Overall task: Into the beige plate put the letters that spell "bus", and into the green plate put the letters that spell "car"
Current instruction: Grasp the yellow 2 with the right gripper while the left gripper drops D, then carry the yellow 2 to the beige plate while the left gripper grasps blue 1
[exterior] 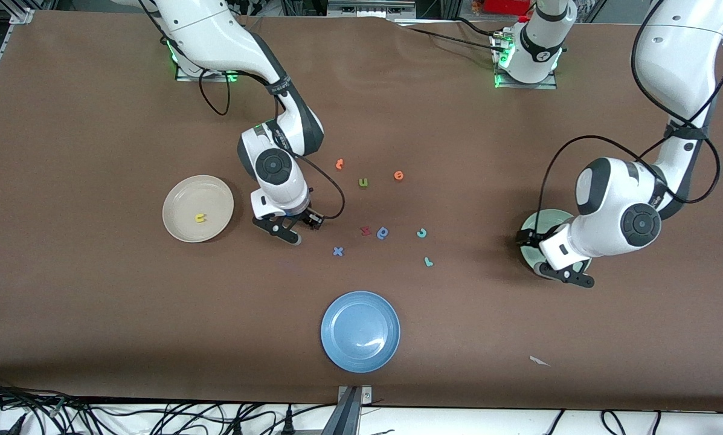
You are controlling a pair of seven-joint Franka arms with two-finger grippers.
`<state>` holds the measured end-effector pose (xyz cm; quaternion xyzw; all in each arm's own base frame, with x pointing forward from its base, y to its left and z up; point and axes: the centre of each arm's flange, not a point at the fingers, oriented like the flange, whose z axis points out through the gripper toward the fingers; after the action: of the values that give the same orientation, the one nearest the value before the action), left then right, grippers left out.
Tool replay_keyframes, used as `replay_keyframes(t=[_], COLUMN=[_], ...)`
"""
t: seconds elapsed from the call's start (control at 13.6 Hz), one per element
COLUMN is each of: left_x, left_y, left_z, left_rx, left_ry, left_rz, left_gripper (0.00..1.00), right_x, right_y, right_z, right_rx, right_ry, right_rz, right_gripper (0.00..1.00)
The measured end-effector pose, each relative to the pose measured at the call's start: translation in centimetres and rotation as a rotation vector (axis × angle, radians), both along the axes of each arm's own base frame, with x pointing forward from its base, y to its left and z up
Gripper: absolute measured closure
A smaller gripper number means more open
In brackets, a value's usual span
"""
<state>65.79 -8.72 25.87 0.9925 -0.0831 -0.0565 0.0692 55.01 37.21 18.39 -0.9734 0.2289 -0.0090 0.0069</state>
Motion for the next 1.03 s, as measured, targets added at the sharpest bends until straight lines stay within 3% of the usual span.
replay_keyframes(t=[0.44,0.59,0.66,0.88,1.03], left_x=[-0.2,-0.3,-0.2,0.2,0.3], left_y=[-14.7,-17.4,-18.2,-19.8,-20.7], left_z=[-2.3,-2.8,-3.2,-4.5,-5.7], left_rx=[0.027,0.040,0.049,0.040,0.023], left_ry=[0.064,0.074,0.077,0.048,0.018], left_rz=[0.351,0.445,0.491,0.588,0.626], left_gripper=[0.00,0.00,0.00,0.02,0.03], right_x=[-0.7,-0.6,-0.6,-0.4,1.0], right_y=[1.2,1.2,1.2,1.1,-0.8], right_z=[-0.7,-0.6,-0.5,-0.1,2.1], right_rx=[0.012,0.013,0.014,0.012,-0.027], right_ry=[-0.003,-0.005,-0.005,-0.007,0.025], right_rz=[0.012,0.013,0.014,0.031,0.094], right_gripper=[0.47,0.69,0.73,0.73,0.73])
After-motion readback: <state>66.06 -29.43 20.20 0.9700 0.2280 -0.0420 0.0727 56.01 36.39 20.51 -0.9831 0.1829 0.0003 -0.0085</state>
